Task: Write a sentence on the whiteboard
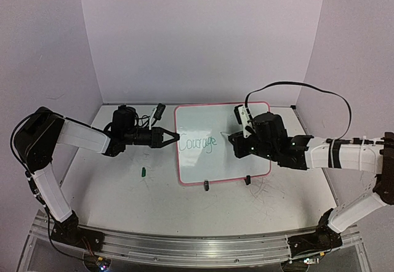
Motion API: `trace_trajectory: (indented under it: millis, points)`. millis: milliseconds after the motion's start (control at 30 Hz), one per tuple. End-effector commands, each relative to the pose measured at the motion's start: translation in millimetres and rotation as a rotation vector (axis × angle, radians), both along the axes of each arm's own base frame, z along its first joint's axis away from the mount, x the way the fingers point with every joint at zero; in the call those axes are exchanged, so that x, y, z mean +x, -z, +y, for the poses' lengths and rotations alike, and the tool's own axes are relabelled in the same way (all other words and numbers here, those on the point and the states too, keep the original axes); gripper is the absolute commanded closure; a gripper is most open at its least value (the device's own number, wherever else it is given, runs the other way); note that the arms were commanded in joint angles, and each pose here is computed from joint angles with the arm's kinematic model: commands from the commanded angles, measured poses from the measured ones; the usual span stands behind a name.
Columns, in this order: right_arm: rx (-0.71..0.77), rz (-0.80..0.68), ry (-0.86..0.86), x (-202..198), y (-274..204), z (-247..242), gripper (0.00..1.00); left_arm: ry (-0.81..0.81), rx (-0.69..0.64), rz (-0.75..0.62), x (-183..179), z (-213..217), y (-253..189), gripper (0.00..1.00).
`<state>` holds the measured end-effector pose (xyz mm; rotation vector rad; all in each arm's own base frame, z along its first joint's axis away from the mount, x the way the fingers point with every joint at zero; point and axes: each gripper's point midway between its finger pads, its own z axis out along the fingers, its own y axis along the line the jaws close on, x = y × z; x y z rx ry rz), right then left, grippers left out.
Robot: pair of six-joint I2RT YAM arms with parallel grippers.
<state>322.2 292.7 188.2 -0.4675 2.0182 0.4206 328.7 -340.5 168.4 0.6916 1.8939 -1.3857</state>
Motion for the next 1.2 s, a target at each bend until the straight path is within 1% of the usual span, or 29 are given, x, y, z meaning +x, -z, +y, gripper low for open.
trace_trajectory:
  millis: [0, 200, 500, 700, 1167]
  points:
    - [0.034, -0.021, 0.007, 4.7, -12.1, 2.6, 1.0, -0.035, 0.014, -0.021, 6.2, -1.9, 0.0, 1.0]
    - [0.077, -0.046, -0.021, -2.2, -30.5, 2.2, 1.0, -0.034, 0.012, -0.023, 6.8, -2.4, -0.9, 1.0]
    - [0.06, -0.003, -0.035, -8.4, -10.4, 1.2, 1.0, -0.033, 0.011, -0.023, 7.2, -2.7, -1.5, 1.0]
    - [0.049, -0.015, 0.009, 0.0, -11.3, -1.5, 1.0, -0.034, 0.011, -0.02, 7.0, -2.6, -0.8, 1.0]
    - [0.04, -0.014, 0.017, 4.3, -8.2, 0.3, 1.0, -0.031, 0.011, -0.023, 7.4, -3.1, -1.1, 1.0]
